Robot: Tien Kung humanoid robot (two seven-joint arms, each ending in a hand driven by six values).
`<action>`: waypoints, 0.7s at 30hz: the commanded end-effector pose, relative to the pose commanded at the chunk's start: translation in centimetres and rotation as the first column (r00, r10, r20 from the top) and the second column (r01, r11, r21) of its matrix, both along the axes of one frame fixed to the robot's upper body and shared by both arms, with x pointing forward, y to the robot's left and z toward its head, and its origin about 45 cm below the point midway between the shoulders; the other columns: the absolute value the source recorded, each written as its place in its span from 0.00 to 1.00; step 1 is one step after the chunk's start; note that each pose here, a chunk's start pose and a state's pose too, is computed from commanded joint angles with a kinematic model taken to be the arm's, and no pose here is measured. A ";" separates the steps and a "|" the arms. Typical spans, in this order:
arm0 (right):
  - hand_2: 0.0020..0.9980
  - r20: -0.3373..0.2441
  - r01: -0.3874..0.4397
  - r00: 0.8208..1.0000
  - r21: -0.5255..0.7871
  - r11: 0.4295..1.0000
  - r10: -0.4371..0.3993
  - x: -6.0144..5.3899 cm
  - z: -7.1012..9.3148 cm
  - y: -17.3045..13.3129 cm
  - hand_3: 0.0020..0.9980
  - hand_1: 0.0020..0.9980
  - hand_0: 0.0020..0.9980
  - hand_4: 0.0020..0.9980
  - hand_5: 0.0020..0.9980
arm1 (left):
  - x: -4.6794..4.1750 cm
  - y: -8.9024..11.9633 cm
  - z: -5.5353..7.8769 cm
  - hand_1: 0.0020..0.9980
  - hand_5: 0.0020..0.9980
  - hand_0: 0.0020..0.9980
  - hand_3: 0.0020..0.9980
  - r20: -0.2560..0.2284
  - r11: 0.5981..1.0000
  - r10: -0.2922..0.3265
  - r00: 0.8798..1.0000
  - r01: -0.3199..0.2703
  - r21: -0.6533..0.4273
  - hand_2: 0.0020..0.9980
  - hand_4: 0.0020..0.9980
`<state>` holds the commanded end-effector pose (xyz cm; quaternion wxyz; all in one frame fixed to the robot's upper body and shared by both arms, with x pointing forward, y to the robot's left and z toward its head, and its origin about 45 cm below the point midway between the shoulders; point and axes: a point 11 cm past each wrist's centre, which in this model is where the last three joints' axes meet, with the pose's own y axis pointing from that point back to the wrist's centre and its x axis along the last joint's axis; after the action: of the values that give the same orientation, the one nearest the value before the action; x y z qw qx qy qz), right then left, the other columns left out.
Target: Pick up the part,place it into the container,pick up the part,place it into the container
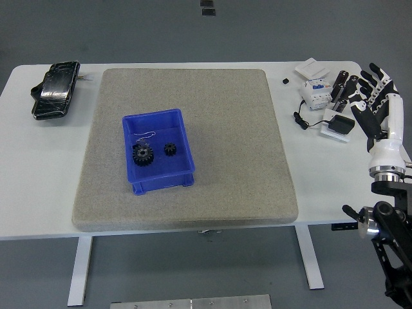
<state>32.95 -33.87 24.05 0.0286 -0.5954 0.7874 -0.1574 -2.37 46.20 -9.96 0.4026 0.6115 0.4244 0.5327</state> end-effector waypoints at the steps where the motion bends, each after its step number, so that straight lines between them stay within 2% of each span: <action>1: 0.80 0.002 -0.001 1.000 0.002 1.000 0.001 0.0 0.1 0.0 0.83 0.78 0.84 0.83 0.47 | -0.01 0.0 0.0 0.64 0.60 0.67 0.63 -0.001 1.000 0.000 1.000 0.000 -0.001 0.60 0.70; 11: 0.79 0.015 0.005 1.000 0.012 1.000 -0.005 0.0 0.5 -0.3 0.83 0.78 0.84 0.83 0.47 | -0.14 0.1 0.0 0.64 0.60 0.67 0.63 -0.006 1.000 0.003 1.000 -0.003 0.002 0.61 0.70; 21: 0.79 0.028 0.052 0.998 0.061 0.997 -0.054 -0.5 0.5 -2.7 0.83 0.77 0.83 0.83 0.47 | -0.50 -0.4 -0.1 0.64 0.58 0.67 0.62 -0.013 1.000 0.008 1.000 -0.008 -0.008 0.60 0.71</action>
<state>32.44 -36.59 24.52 0.0538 -0.5708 0.8068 -0.1430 -2.86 45.84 -10.10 0.4002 0.6116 0.4314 0.5289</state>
